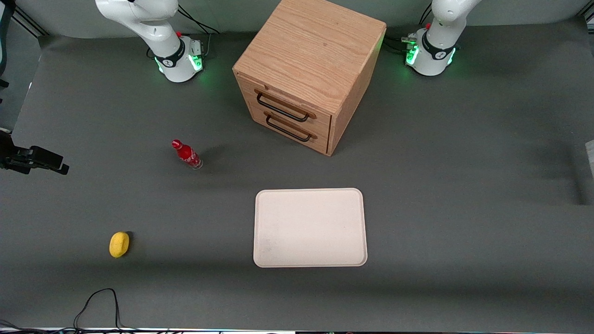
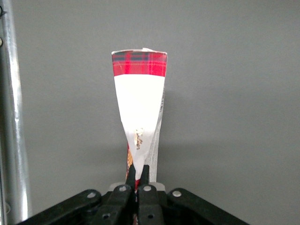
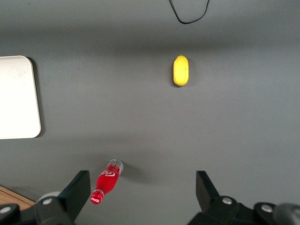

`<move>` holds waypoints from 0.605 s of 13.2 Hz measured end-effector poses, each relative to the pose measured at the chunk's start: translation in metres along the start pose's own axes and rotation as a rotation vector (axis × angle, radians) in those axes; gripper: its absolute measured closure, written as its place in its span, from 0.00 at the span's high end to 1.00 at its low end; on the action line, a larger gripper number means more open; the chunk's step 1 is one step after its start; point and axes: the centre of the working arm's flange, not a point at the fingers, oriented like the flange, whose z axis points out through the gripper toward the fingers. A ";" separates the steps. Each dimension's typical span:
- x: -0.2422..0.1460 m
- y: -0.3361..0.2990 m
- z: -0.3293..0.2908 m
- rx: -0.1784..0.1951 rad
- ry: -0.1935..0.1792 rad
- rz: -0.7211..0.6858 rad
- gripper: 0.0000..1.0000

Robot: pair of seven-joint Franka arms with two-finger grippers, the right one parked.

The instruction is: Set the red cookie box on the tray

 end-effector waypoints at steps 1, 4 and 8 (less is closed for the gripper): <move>0.004 0.000 -0.034 0.003 -0.019 0.016 0.02; 0.018 0.016 -0.137 0.022 -0.100 0.058 0.02; 0.031 0.062 -0.237 0.046 -0.160 0.067 0.02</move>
